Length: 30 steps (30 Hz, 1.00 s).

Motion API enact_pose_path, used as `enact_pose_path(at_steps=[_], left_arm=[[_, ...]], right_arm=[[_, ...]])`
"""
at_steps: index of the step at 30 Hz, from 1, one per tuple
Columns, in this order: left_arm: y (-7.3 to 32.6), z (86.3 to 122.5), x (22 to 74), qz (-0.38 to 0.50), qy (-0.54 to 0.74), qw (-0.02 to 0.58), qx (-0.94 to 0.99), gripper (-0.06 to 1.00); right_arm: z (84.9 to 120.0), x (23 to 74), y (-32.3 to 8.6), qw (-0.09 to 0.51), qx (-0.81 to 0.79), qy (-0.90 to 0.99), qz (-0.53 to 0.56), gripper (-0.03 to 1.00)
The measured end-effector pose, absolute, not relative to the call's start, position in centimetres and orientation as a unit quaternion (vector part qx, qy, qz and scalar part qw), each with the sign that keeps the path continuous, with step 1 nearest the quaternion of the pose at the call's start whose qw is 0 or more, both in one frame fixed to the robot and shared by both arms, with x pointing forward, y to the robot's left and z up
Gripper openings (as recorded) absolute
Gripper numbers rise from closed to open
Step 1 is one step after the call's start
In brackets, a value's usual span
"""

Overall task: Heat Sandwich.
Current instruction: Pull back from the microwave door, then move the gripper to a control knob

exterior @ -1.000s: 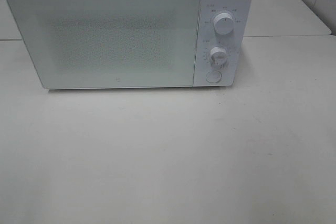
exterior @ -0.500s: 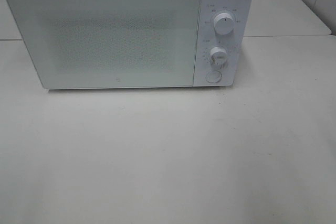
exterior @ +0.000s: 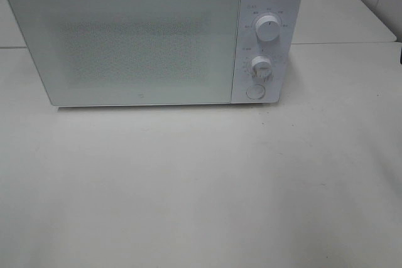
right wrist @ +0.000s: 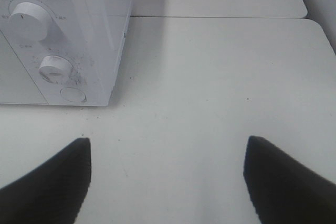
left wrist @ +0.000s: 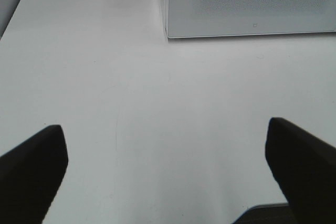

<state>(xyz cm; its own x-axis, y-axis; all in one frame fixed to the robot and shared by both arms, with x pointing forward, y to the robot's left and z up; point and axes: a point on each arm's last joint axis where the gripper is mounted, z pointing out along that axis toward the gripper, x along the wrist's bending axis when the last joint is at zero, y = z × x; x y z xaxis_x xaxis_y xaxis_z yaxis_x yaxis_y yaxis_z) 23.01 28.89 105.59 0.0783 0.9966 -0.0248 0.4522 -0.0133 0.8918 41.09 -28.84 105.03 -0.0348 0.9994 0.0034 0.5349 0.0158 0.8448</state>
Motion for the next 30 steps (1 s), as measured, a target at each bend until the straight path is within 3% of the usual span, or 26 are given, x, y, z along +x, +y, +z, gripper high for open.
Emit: enact_pose_path(at_steps=[13, 30], left_arm=[[28.9, 105.6, 23.0, 0.348, 0.583, 0.392, 0.621, 0.97], [28.9, 105.6, 23.0, 0.348, 0.583, 0.392, 0.621, 0.97]], right_arm=[[102.8, 44.7, -28.4, 0.32, 0.618, 0.621, 0.36, 0.77], [98.8, 45.3, -28.3, 0.421, 0.571, 0.551, 0.439, 0.77]])
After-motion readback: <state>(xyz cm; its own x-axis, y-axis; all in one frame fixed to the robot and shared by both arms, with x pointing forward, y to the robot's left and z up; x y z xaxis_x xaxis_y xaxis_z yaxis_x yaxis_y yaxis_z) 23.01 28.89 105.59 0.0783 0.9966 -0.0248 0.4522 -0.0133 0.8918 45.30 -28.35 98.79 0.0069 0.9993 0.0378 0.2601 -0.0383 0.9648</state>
